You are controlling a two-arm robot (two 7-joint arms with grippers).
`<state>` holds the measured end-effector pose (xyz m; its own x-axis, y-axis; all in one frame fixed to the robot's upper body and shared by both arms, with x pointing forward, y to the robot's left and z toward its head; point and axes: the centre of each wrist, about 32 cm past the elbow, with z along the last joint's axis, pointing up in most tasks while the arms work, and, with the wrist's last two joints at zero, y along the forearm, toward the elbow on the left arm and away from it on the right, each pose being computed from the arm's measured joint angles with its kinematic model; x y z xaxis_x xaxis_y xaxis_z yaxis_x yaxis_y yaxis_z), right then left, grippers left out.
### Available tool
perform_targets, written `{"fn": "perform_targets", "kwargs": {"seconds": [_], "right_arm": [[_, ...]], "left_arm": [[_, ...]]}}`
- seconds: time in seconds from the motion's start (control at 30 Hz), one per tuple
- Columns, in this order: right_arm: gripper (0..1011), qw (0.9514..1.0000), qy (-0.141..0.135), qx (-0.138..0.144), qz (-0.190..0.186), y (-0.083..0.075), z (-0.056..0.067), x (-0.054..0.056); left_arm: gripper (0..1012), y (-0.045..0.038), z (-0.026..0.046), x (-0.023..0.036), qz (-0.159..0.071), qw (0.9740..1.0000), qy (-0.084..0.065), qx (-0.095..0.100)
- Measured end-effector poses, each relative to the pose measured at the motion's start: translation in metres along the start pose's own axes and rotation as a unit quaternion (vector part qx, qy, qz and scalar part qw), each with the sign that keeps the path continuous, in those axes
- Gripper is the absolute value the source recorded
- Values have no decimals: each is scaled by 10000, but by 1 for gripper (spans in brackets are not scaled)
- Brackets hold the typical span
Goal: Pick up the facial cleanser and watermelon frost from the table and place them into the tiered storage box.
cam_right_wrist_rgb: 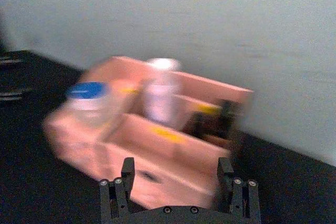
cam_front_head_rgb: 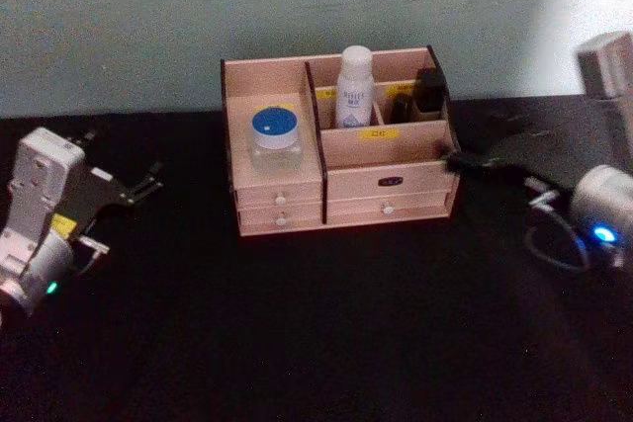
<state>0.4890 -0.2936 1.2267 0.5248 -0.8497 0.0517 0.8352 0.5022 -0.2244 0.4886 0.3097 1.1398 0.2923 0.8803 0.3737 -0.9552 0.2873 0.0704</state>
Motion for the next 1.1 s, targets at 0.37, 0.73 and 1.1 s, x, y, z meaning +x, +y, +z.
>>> {"fn": "perform_targets", "kwargs": {"seconds": [0.37, 0.73, 1.1], "right_arm": [[1002, 9810, 238, -176, -1915, -80, -263, 85], [1002, 9757, 481, -507, -2075, 50, -411, 143], [1002, 9757, 453, -487, -2088, 37, -402, 138]], "left_arm": [[1001, 0, 0, 1, 1, 10000, 0, 0], [1001, 0, 0, 0, 0, 10000, 0, 0], [1001, 0, 0, 0, 0, 10000, 0, 0]]}}
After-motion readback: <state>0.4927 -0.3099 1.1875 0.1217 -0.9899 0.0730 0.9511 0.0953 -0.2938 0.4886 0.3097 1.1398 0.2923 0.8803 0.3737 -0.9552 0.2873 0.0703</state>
